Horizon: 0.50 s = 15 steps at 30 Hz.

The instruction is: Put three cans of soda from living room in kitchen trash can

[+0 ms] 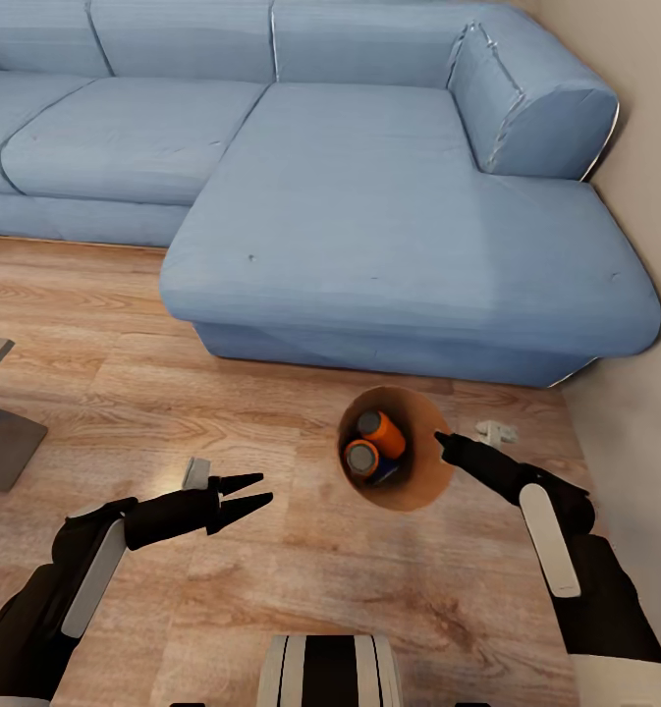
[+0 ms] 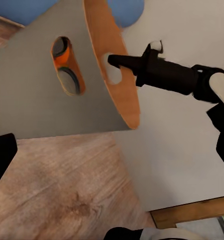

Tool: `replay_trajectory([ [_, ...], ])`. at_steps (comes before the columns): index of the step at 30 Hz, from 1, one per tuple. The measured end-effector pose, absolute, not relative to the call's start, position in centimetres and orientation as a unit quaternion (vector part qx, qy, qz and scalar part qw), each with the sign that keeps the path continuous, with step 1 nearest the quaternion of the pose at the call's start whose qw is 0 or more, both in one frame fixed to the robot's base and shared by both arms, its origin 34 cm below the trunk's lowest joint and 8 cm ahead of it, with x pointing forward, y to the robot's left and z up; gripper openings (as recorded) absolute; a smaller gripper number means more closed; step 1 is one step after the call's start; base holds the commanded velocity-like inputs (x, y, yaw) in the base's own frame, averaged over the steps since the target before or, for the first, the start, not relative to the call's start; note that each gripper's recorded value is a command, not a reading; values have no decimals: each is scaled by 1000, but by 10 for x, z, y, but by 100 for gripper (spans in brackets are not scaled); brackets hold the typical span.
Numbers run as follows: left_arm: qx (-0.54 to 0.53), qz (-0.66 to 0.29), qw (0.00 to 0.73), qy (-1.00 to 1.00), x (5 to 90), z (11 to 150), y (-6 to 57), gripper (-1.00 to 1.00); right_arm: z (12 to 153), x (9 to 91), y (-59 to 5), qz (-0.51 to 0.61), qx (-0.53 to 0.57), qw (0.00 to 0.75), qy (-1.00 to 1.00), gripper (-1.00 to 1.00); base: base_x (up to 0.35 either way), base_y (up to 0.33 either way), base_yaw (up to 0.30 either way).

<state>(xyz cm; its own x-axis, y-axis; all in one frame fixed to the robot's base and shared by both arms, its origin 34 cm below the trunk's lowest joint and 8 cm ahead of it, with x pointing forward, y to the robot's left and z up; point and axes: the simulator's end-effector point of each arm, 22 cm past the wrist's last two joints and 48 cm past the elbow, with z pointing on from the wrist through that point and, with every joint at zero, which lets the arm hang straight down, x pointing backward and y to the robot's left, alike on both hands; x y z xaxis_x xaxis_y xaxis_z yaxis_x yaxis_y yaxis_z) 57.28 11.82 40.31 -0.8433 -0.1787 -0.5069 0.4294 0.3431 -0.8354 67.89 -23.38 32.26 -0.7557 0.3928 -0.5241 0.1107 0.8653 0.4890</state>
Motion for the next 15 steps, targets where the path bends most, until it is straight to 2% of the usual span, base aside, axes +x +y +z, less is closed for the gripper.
replay_trajectory([
  [15,79,-564,268,777,574,401,119,100,286,669,-241,203,158,315,914,-100,0,0,0],
])
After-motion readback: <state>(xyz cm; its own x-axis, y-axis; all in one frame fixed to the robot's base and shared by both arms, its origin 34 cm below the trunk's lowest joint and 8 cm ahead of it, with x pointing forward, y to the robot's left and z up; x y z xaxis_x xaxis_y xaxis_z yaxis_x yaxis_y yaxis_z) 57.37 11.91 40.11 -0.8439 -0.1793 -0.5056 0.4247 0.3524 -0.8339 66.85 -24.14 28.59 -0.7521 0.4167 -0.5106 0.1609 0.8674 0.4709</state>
